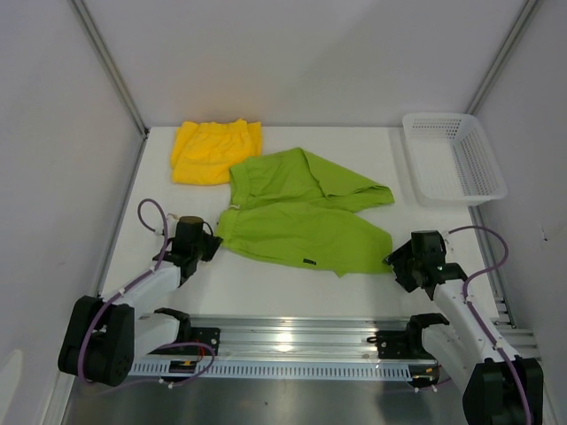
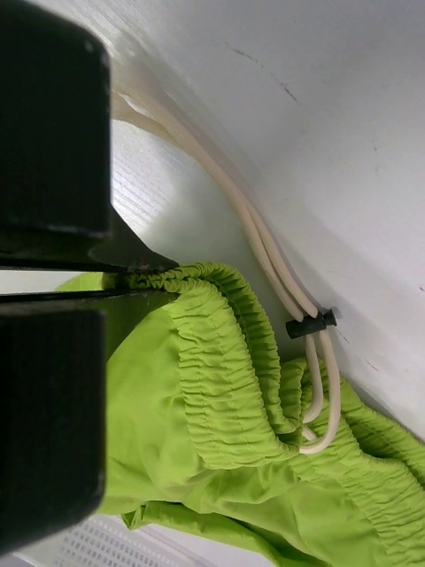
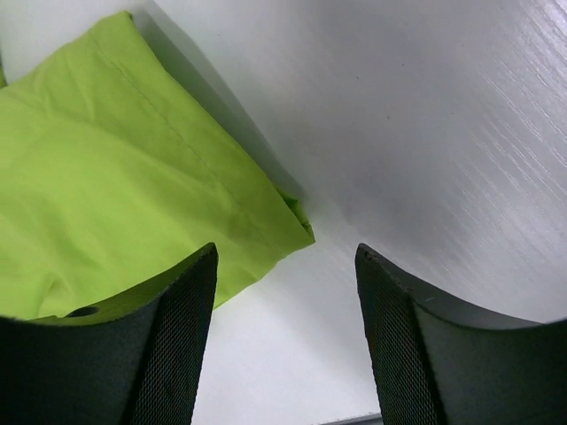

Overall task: Fold and stack the shorts
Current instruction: Flatten the shorts out

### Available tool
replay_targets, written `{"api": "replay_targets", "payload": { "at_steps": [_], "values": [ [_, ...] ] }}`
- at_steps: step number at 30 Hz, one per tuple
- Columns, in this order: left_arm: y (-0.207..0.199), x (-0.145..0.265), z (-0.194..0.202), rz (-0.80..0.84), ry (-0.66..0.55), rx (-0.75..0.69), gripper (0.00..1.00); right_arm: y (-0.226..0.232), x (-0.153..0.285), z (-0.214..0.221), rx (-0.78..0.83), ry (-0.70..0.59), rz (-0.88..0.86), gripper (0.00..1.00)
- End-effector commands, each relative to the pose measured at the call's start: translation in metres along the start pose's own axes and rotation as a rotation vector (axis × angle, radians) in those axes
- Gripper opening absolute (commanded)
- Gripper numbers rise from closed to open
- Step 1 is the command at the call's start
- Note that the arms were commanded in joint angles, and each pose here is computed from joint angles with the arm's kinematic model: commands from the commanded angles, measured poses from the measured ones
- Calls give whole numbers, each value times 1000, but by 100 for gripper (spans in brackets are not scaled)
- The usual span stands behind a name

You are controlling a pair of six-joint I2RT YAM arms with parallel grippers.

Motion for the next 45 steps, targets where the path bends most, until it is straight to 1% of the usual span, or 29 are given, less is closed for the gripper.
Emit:
{"api": "replay_targets", "payload": {
  "at_steps": [1, 4, 8, 9, 11, 14, 15, 16, 17, 18, 21, 22, 23, 26, 29, 33, 34, 36, 37, 38, 39, 40, 41, 42, 43, 44, 45],
  "values": [
    [-11, -1, -5, 76, -40, -19, 0, -4, 1, 3, -18, -2, -9, 66],
    [-12, -3, -5, 71, -27, -17, 0, -8, -8, 6, -41, 7, -13, 63],
    [-7, -3, -3, 11, -13, -4, 0, -5, -17, 7, -50, 9, -17, 58],
    [-7, -2, -5, 5, -22, -4, 0, -4, -18, 7, -52, 8, -16, 54],
    [-6, -1, -5, -8, -25, -7, 0, -1, -21, 6, -47, 2, -26, 53],
    [-6, 0, -6, -8, -34, -1, 0, 3, -27, 5, -51, -4, -27, 43],
    [-6, 0, -6, -6, -33, -1, 0, 4, -29, 5, -52, -4, -26, 33],
    [-6, 1, -6, -6, -33, 2, 0, 5, -30, 5, -55, -1, -20, 26],
    [-6, 1, -6, -7, -30, 1, 0, 8, -29, 4, -55, 0, -24, 17],
    [-6, 1, -6, -12, -27, 0, 0, 9, -28, 3, -55, -5, -17, 1],
    [-14, 5, -12, -14, -26, -11, 0, 15, -11, 3, -14, -24, 10, 0],
    [-15, 7, -13, -18, -24, -18, 0, 18, -3, 0, 3, -74, -8, 0],
    [-14, 9, -12, -33, -11, -29, 0, 20, 4, 0, 46, -83, -18, 0],
    [-25, 19, -21, -40, -5, -53, 0, 27, 29, -4, 88, -77, -27, 0],
    [-44, 37, -35, 3, -16, -75, 0, 31, 53, -7, 114, -66, -24, 0],
    [-64, 63, -50, 79, -35, -68, 0, 50, 87, -17, 141, -92, -97, 0],
    [-78, 76, -60, 123, -59, -61, 0, 62, 102, -23, 141, -114, -141, 0],
    [-88, 91, -68, 166, -82, -45, 0, 73, 114, -32, 175, -131, -164, 0],
    [-98, 103, -77, 192, -106, -44, 0, 86, 129, -40, 176, -153, -213, 0],
    [-110, 118, -88, 230, -141, -40, 0, 92, 136, -43, 182, -144, -240, 0],
    [-113, 122, -92, 216, -149, -44, 0, 100, 139, -50, 199, -150, -259, 0],
    [-126, 137, -104, 260, -179, -41, 0, 106, 145, -54, 203, -154, -285, 0],
    [-138, 152, -116, 294, -207, -37, 0, 119, 160, -61, 206, -176, -342, 0],
    [-149, 167, -127, 329, -233, -36, 0, 127, 162, -64, 215, -162, -360, 0],
    [-154, 168, -132, 320, -236, -38, 0, 132, 167, -72, 212, -189, -375, 0],
    [-158, 172, -137, 329, -251, -36, 0, 143, 181, -77, 218, -195, -444, 0],
    [-171, 192, -151, 381, -296, -28, 0, 150, 186, -79, 233, -172, -492, 0]
  ]
}}
Point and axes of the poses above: each gripper's point midway between its finger pads, its own x axis back along the fingers, its own y axis along the line the jaws close on, z = x × y, the point moved 10 cm from there along x, back along the fingers, and after that the axes turned 11 degrees about -x, right-handed, at the moved point
